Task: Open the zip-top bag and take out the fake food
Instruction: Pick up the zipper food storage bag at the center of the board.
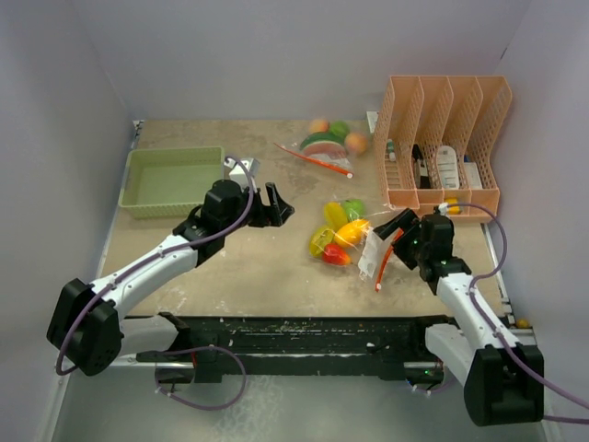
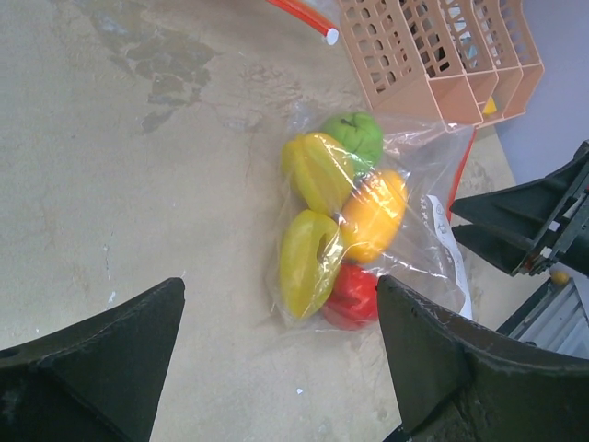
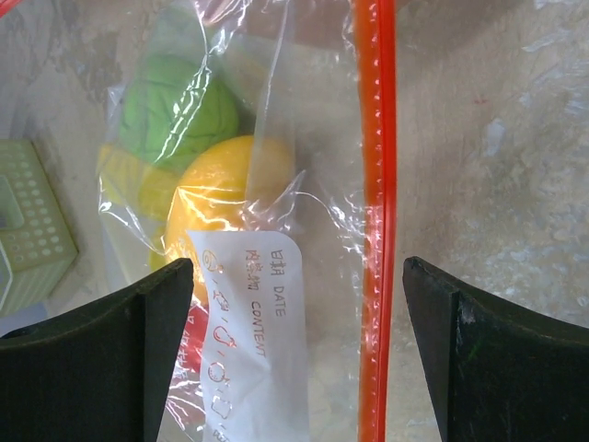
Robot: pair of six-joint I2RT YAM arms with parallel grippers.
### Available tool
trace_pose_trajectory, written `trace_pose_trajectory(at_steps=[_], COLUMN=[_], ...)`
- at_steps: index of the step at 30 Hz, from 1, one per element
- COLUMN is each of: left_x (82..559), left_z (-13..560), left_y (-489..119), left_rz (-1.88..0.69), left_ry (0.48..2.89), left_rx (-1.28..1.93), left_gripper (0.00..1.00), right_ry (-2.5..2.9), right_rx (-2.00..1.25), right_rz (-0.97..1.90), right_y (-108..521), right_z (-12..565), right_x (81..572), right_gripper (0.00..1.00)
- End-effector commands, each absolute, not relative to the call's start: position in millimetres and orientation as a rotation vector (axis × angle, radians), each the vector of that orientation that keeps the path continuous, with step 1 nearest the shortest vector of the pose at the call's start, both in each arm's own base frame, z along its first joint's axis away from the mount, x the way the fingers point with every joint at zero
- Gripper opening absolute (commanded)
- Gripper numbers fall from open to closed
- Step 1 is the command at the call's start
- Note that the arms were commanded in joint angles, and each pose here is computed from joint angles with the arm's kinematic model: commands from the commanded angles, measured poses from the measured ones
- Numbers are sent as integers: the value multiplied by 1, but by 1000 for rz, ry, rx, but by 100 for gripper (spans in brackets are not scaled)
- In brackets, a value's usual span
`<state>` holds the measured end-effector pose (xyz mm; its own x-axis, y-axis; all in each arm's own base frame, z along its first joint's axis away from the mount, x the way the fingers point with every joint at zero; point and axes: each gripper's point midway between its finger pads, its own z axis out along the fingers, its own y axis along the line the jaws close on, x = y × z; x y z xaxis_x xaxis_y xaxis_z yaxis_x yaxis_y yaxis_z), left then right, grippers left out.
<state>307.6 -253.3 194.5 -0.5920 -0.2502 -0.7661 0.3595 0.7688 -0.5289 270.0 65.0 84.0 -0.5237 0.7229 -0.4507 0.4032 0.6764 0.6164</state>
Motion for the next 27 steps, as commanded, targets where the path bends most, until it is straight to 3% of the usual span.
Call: trace_pose_trajectory(at_steps=[1, 5, 9, 19, 24, 27], left_x=[309, 309, 309, 300, 283, 269], left_z=[218, 220, 218, 226, 231, 236], left_y=[-253, -254, -256, -277, -310, -330], left_rz=[-851, -854, -861, -865, -811, -793], left_ry=[1955, 1954, 1960, 1922, 1884, 1835], left_rx=[93, 99, 98, 167, 300, 405], left_gripper=[88, 88, 88, 89, 92, 98], right_ry=[2060, 2108, 2098, 1973, 1884, 1845], right_rx=[793, 794, 747, 577, 530, 502], right_rz=[725, 763, 778, 744, 838, 865], right_y=[76, 83, 86, 81, 91, 94], right_z=[100, 78, 78, 144, 186, 212], right_x=[294, 294, 295, 303, 301, 298], right_gripper=[97, 94, 82, 19, 1, 0])
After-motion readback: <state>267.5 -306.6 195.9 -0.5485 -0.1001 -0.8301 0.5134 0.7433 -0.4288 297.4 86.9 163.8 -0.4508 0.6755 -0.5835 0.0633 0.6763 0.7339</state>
